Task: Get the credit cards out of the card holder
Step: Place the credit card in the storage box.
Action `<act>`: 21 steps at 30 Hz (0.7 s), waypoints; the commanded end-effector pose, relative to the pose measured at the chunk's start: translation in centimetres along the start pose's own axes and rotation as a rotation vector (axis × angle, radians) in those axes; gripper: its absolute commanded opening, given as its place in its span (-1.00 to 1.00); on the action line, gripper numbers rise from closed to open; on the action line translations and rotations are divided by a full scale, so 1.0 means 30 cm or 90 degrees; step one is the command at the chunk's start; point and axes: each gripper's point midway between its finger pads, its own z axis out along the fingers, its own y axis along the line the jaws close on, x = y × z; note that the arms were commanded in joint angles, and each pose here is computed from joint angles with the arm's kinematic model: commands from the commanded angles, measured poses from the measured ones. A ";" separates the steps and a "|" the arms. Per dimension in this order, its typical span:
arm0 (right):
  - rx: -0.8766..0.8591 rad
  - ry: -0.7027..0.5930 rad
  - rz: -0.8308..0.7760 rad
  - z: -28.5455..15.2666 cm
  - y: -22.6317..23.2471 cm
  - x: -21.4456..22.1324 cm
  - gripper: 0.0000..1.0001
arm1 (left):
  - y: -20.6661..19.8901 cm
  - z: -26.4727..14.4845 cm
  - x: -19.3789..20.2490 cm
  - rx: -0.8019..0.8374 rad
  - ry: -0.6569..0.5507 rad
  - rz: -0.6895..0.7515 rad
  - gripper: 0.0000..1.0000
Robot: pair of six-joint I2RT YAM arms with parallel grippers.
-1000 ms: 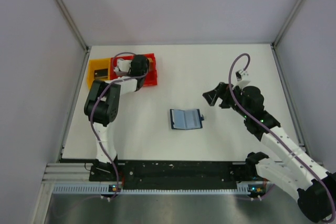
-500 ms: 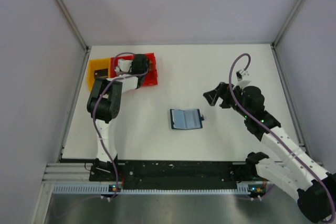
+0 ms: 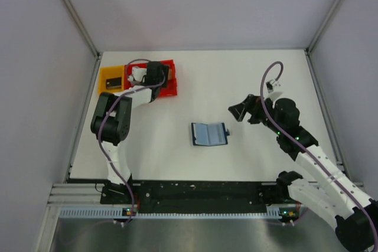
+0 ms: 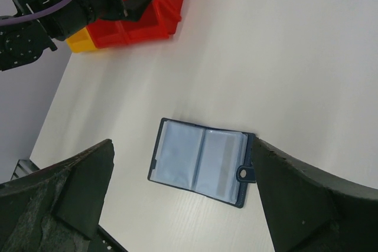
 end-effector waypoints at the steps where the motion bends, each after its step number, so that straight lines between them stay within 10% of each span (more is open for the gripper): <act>1: -0.032 -0.033 0.000 -0.039 0.062 -0.083 0.94 | -0.048 -0.138 -0.010 0.014 0.040 -0.008 0.34; 21: -0.080 0.236 -0.016 0.110 0.086 0.212 0.64 | 0.068 -0.868 0.403 0.221 0.448 0.462 0.15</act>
